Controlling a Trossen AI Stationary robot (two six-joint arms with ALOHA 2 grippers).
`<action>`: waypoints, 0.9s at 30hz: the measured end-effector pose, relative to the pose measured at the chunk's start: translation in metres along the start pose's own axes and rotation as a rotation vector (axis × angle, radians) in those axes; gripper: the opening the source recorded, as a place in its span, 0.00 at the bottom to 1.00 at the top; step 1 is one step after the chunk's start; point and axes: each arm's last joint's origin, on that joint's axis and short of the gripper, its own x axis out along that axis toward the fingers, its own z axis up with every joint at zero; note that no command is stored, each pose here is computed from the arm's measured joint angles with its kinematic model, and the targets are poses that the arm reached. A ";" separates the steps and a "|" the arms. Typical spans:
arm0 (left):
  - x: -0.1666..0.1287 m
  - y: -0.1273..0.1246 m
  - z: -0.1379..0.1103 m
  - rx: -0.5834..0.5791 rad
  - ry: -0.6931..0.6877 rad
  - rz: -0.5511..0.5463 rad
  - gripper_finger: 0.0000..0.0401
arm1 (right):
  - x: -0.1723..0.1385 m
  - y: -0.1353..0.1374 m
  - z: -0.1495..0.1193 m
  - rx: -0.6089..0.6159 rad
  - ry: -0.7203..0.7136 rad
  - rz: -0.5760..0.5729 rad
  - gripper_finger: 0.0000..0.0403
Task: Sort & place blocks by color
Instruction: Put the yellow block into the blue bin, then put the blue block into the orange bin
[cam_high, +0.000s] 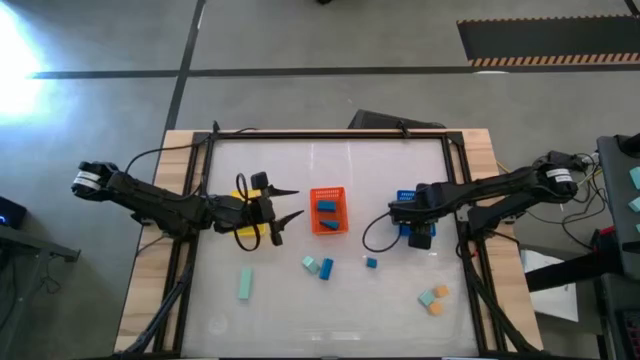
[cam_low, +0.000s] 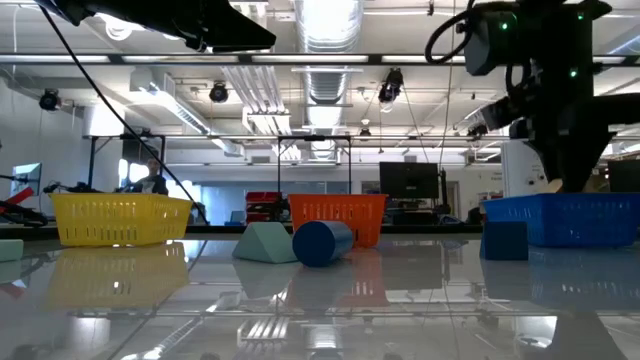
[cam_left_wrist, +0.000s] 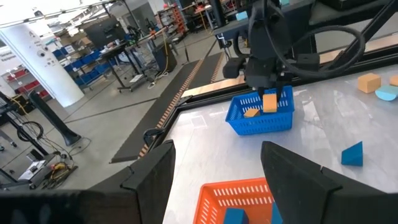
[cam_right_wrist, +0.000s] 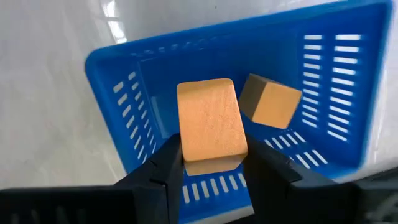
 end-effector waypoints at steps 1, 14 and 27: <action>0.000 0.000 0.000 0.000 0.000 0.000 0.55 | 0.003 -0.001 0.000 -0.002 0.003 0.000 0.30; 0.000 0.000 -0.001 0.004 0.007 -0.002 0.55 | -0.005 -0.002 0.003 0.057 -0.044 -0.004 0.53; 0.000 0.000 -0.001 0.002 0.007 -0.002 0.55 | -0.054 0.012 0.034 0.199 -0.342 0.081 0.50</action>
